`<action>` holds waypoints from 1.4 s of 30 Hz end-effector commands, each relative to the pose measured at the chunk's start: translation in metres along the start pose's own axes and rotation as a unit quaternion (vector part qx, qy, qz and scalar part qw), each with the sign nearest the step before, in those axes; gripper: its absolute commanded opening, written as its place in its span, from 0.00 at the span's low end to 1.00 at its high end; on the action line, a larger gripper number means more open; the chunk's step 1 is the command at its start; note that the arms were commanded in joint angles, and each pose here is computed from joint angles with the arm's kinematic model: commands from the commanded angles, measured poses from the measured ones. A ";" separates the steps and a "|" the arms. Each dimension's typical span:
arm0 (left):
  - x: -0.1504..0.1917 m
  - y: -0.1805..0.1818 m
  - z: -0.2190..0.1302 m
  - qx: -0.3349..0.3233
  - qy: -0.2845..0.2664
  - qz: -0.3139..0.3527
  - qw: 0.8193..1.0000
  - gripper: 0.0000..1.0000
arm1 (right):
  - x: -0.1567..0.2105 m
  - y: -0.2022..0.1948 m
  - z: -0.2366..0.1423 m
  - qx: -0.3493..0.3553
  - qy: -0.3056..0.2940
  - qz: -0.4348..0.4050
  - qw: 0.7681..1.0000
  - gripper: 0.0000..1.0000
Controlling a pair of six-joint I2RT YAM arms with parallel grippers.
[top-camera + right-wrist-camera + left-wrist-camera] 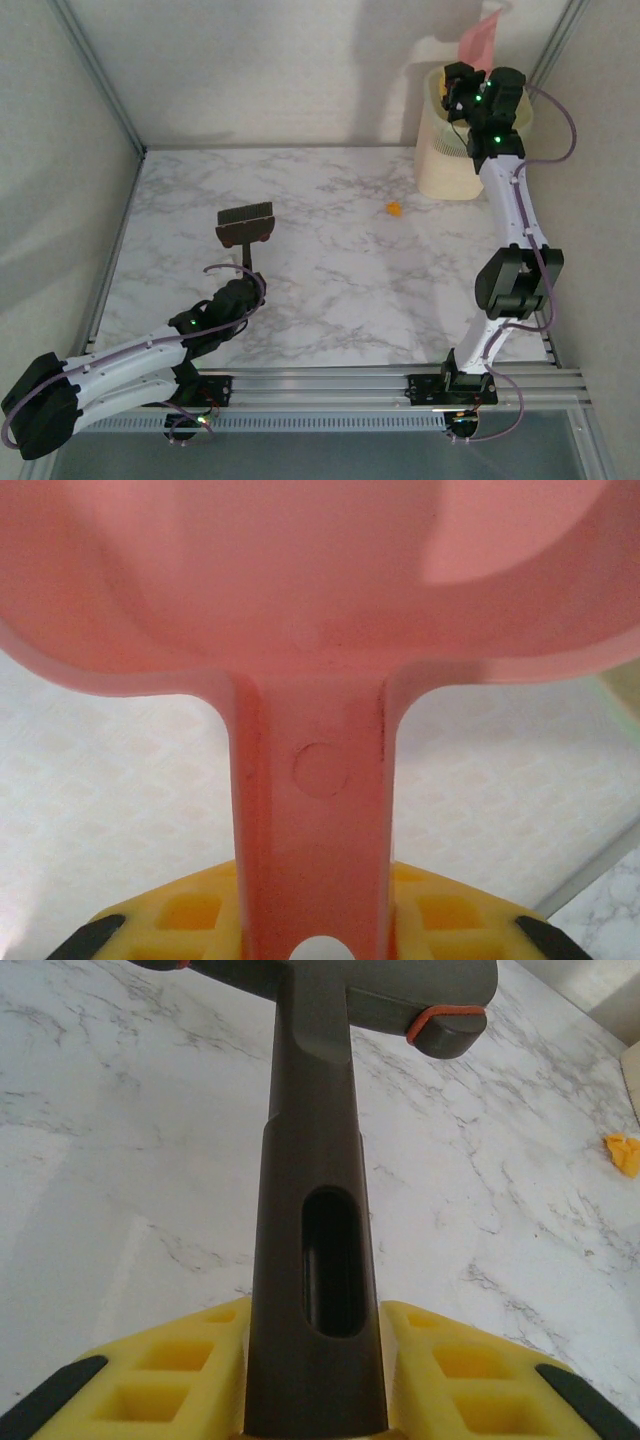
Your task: Sweep away the paper scraps from the table
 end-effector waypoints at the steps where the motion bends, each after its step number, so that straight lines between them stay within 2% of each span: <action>1: -0.013 -0.004 -0.002 0.004 -0.031 -0.008 0.999 0.00 | 0.022 0.055 -0.016 -0.076 0.017 -0.087 0.993 0.00; 5: -0.014 -0.004 -0.003 0.004 -0.031 -0.009 0.999 0.00 | 0.065 0.087 -0.024 -0.081 0.052 -0.192 0.977 0.00; 11: -0.020 -0.002 -0.009 0.004 -0.043 -0.020 0.999 0.00 | 0.141 0.123 -0.035 -0.106 0.138 -0.325 0.930 0.00; 16: -0.029 0.003 -0.018 -0.001 -0.060 -0.035 0.998 0.00 | 0.193 0.120 -0.038 -0.085 0.206 -0.355 0.908 0.00; 19: -0.034 0.007 -0.024 -0.002 -0.072 -0.047 0.996 0.00 | 0.227 0.113 -0.045 -0.063 0.233 -0.389 0.889 0.00; 22: -0.040 0.011 -0.030 -0.003 -0.085 -0.063 0.994 0.00 | 0.258 0.100 -0.058 -0.025 0.247 -0.445 0.861 0.00; 27: -0.048 0.026 -0.041 -0.025 -0.112 -0.093 0.989 0.00 | 0.297 0.039 -0.085 0.089 0.294 -0.528 0.792 0.00; 29: -0.051 0.031 -0.045 -0.031 -0.121 -0.104 0.987 0.00 | 0.304 0.001 -0.098 0.150 0.305 -0.559 0.757 0.00; 31: -0.053 0.035 -0.049 -0.033 -0.129 -0.112 0.985 0.00 | 0.299 -0.035 -0.111 0.205 0.293 -0.579 0.733 0.00; 36: -0.060 0.044 -0.059 -0.038 -0.150 -0.133 0.979 0.00 | 0.276 -0.108 -0.160 0.265 0.276 -0.577 0.721 0.00; 42: -0.060 0.046 -0.060 -0.037 -0.156 -0.139 0.977 0.00 | 0.232 -0.191 -0.228 0.385 0.274 -0.556 0.684 0.00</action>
Point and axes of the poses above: each hand's point on the last joint's axis, 136 mm out from that joint toward the fingers, its own z axis out along the fingers, its own y axis along the line the jaws close on, x = y × z, the point moved 3 cm from there along -z, back along the fingers, and after that the axes turned 1 degree about z, right-handed, at the moved point
